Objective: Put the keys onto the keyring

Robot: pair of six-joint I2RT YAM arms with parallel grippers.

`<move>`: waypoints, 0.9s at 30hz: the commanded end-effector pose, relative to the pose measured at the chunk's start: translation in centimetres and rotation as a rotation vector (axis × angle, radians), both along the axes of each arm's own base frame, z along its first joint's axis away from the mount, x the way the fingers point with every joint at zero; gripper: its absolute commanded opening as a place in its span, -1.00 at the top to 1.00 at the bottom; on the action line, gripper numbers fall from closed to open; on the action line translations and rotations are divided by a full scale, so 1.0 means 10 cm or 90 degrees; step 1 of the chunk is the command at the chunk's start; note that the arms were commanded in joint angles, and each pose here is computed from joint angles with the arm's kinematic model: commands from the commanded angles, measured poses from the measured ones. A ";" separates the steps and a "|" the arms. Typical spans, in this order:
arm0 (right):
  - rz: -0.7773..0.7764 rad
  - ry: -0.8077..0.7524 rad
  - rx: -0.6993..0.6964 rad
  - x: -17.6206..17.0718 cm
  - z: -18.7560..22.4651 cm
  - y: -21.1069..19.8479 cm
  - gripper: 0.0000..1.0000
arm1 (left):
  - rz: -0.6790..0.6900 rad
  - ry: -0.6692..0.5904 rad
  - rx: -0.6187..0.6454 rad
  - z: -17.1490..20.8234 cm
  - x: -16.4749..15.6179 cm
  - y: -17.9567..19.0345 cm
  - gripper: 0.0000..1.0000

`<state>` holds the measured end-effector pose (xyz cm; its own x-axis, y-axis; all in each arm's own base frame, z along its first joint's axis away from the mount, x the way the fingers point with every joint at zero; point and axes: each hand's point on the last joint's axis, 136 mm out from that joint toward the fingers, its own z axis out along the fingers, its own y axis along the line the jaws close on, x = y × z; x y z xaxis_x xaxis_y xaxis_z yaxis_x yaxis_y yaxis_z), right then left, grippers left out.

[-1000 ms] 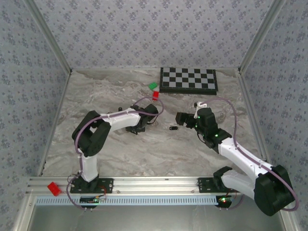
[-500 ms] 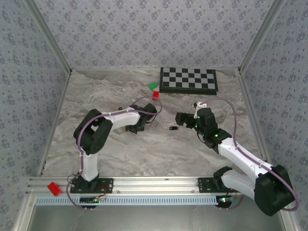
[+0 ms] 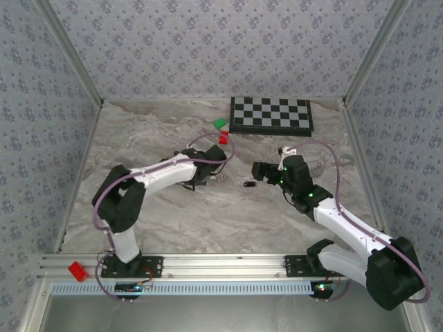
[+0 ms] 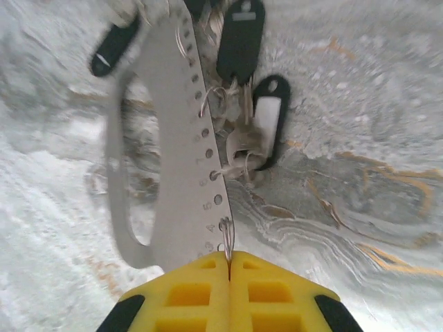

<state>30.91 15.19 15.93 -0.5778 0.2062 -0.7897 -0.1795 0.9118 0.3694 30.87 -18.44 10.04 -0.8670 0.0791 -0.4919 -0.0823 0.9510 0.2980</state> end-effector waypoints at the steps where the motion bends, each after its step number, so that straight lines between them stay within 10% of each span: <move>1: -0.001 -0.013 -0.013 0.01 0.01 -0.01 -0.99 | -0.037 -0.060 0.011 0.61 0.03 0.03 1.00; 27: 0.132 -0.101 0.027 -0.16 0.27 0.34 -0.99 | -0.365 -0.210 -0.222 1.57 -0.10 -0.63 1.00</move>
<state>29.56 17.37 16.55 -0.5219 0.1467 -0.8403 -0.3451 0.8646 0.3653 29.66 -22.24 23.16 -0.6227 0.2803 -0.7305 0.3161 0.9442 0.0928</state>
